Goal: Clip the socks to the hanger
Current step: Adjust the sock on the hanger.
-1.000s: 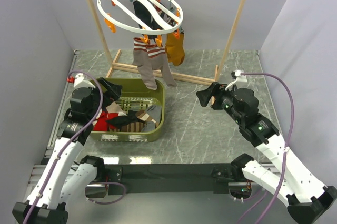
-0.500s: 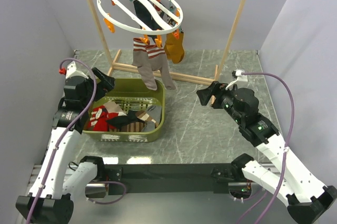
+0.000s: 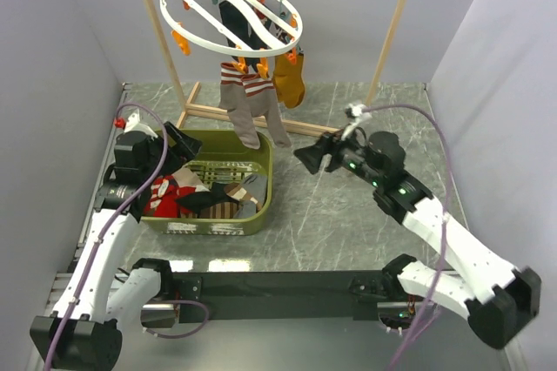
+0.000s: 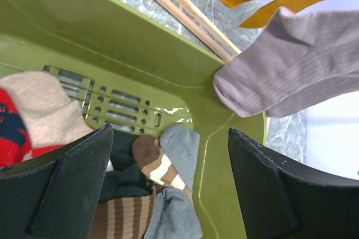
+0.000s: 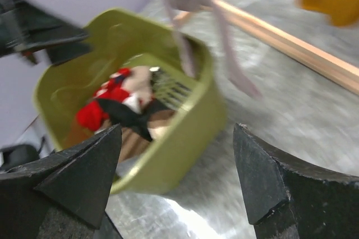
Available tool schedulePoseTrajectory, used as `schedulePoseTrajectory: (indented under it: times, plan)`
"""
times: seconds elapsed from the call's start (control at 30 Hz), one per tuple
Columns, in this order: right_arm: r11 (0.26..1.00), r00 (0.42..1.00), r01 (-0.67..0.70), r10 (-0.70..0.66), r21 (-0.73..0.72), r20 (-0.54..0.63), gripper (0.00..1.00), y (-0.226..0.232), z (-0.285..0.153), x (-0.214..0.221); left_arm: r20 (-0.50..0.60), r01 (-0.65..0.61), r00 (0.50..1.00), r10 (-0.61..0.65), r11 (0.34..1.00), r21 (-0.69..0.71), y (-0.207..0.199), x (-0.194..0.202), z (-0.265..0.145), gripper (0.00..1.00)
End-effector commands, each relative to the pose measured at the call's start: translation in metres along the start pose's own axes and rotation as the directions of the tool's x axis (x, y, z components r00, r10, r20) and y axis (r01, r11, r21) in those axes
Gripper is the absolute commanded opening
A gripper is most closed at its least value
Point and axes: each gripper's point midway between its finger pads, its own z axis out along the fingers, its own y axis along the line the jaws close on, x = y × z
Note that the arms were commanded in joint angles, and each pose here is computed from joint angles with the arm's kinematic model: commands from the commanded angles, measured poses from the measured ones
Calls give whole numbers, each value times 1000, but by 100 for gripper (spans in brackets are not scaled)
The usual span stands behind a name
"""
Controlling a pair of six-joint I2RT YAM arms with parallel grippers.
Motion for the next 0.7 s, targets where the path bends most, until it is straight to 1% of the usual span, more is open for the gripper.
schedulePoseTrajectory:
  times: [0.0,0.07,0.1,0.13,0.2,0.27,0.43,0.53,0.57,0.63,0.67]
  plan:
    - [942,984,146,-108,-301,140,86,69,25,-50,29,14,999,-16,998,55,-15,-12,4,88]
    - [921,983,163,-123,-353,133,85,83,40,-51,45,23,999,-24,1000,4,-7,-17,8,89]
    - [911,981,185,-150,-370,121,85,86,58,-49,41,22,999,-22,1000,-12,-4,-16,8,89]
    - [894,981,193,-167,-404,100,85,97,66,-40,41,19,999,-18,1000,-21,-3,-17,9,89]
    - [879,975,223,-211,-421,76,85,103,93,-29,53,16,999,-14,999,-39,0,-20,9,89]
    - [868,972,231,-223,-439,72,85,114,107,-22,80,16,997,-12,999,-52,2,-24,5,90]
    - [913,976,215,-207,-346,62,85,100,149,-12,119,13,993,-7,999,-46,1,-29,-4,91]
    - [945,975,221,-216,-241,47,85,78,168,-7,123,10,992,-4,999,-45,1,-29,-6,91]
    - [957,974,225,-219,-182,52,85,66,175,-6,117,12,993,-6,999,-52,4,-26,-5,91]
    - [959,967,252,-245,-126,64,85,55,183,-10,118,10,993,-4,999,-53,6,-24,-4,92]
    - [962,967,254,-251,-99,42,86,47,190,-3,113,12,994,-5,998,-57,9,-22,-3,92]
